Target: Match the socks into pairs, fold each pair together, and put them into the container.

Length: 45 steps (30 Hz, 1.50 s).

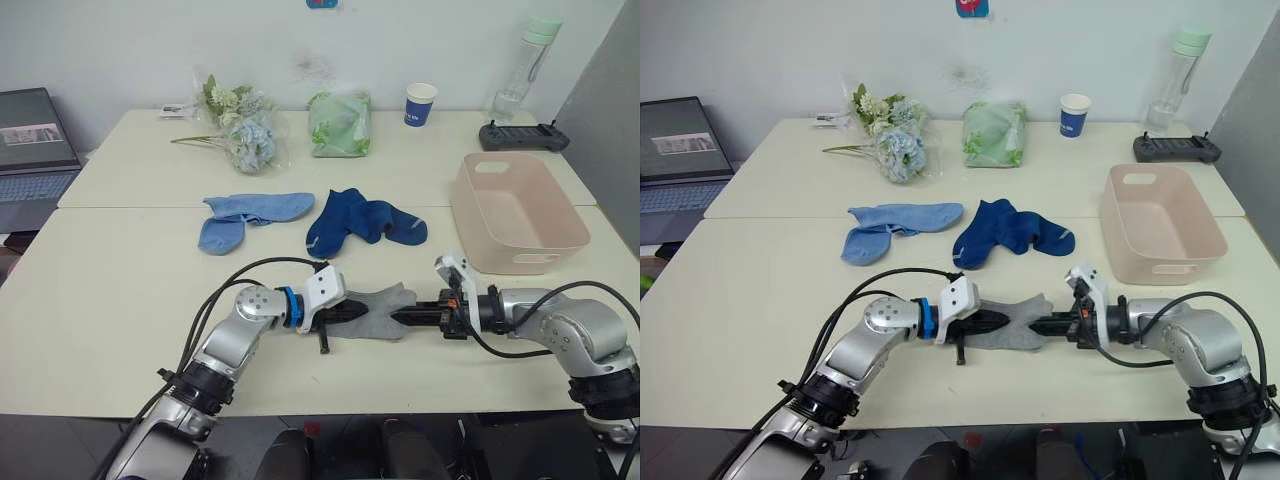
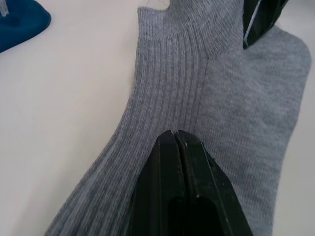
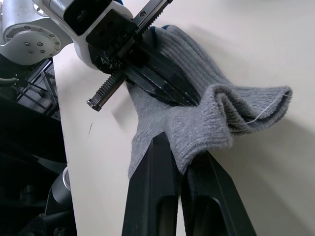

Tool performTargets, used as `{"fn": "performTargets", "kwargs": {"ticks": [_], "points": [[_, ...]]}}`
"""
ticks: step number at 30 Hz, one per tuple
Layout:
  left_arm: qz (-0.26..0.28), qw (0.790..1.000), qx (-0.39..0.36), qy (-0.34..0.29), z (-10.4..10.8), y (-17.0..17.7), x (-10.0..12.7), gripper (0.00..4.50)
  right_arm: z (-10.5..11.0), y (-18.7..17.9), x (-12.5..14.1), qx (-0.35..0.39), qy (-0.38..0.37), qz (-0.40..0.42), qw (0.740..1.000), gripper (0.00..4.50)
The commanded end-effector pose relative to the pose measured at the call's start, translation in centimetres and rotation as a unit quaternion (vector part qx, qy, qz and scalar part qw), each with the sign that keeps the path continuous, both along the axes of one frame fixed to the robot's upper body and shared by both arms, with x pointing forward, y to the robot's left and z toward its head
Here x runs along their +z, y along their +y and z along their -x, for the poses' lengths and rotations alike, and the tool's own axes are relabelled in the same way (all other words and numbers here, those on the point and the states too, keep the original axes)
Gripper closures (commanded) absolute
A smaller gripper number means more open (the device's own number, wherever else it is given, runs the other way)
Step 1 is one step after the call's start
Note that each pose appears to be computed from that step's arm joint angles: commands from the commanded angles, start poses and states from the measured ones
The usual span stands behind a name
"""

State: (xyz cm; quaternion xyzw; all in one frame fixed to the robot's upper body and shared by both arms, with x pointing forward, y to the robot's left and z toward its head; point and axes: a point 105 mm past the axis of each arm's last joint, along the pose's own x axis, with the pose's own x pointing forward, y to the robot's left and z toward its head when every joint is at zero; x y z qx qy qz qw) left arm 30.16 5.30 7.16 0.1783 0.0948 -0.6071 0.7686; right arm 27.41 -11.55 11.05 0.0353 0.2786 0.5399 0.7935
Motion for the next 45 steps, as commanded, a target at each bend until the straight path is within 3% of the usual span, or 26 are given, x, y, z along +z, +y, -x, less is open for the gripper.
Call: {"fn": "performTargets", "kwargs": {"ticks": [1, 10, 13, 18, 26, 33, 39, 42, 45], "points": [[-0.018, 1.0, 0.005, 0.01, 0.3, 1.1, -0.1, 4.48, -0.1, 0.0, 1.0, 0.004, -0.024, -0.004, 1.0, 4.5], [-0.053, 0.999, 0.013, 0.003, -0.1, 2.0, -0.1, 4.48, -0.3, 0.0, 1.3, 0.005, -0.028, -0.006, 1.0, 4.5], [-0.065, 0.998, 0.009, 0.022, 0.3, 1.8, -1.5, 4.48, 0.4, 1.4, 2.9, 0.025, -0.017, -0.054, 0.998, 4.5], [-0.061, 0.998, 0.011, 0.031, 0.8, 2.0, -1.8, 4.48, 1.6, 4.0, 4.9, 0.054, -0.003, -0.122, 0.991, 4.5], [-0.051, 0.998, 0.029, 0.02, 0.9, 2.6, -1.5, 4.48, 1.4, 7.4, 2.7, 0.051, 0.021, -0.128, 0.99, 4.5], [-0.004, 0.997, 0.082, 0.0, 1.9, 5.7, 4.1, 4.48, 0.7, 9.4, 3.2, 0.068, 0.013, -0.142, 0.987, 4.5], [0.005, 0.989, 0.146, -0.024, 3.4, 11.1, 9.3, 4.48, 1.1, 11.1, 1.7, 0.113, 0.012, -0.102, 0.988, 4.5], [0.003, 0.982, 0.185, -0.024, 3.3, 13.7, 10.1, 4.5, 0.4, 11.4, 1.2, 0.109, 0.016, -0.093, 0.99, 3.66], [0.026, 0.981, 0.193, -0.023, 3.1, 13.6, 10.5, 4.5, 0.7, 11.6, 1.9, 0.123, 0.02, -0.112, 0.986, 2.64]]}}
